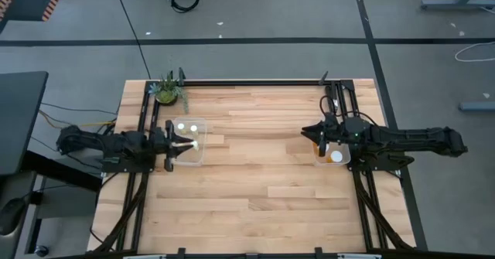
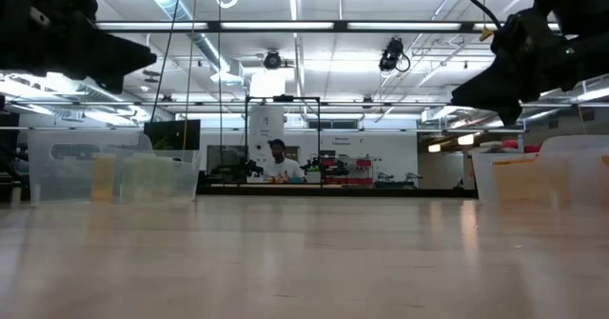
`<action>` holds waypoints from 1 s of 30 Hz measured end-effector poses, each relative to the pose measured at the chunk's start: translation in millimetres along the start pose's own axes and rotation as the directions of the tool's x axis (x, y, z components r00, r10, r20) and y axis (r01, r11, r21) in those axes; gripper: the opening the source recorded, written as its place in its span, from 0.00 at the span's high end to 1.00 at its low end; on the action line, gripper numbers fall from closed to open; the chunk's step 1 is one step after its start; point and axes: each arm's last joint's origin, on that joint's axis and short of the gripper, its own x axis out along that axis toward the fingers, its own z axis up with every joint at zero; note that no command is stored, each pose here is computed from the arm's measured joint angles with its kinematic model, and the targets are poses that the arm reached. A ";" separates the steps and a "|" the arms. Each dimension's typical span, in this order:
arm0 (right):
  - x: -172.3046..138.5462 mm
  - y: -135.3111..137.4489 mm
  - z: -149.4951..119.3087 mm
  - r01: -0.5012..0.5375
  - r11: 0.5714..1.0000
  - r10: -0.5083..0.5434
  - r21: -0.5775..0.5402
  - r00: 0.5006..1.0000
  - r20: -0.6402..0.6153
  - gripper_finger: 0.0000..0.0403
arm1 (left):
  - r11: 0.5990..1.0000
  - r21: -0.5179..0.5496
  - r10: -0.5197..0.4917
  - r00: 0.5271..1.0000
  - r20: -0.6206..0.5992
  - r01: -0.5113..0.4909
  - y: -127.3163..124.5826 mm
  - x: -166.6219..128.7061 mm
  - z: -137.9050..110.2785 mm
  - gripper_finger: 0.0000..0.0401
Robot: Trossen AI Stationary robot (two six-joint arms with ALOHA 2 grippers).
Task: Pick and place medicine bottles into bin by pill shape (circle, oval)
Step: Return to Home Position
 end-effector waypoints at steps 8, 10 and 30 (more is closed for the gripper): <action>-1.5 5.7 -0.5 0.075 0.996 -0.073 -0.039 0.996 0.045 0.76 | 0.997 -0.029 0.067 0.993 0.092 -0.065 7.1 -2.4 7.6 0.78; -1.8 5.9 -0.4 0.114 0.992 -0.111 -0.047 0.992 0.061 0.76 | 0.997 -0.029 0.067 0.994 0.091 -0.065 7.2 -2.4 7.5 0.79; -1.8 3.2 -7.5 0.170 0.984 -0.170 -0.046 0.985 0.023 0.76 | 0.998 -0.030 0.052 0.994 0.095 -0.049 5.7 -2.4 7.9 0.77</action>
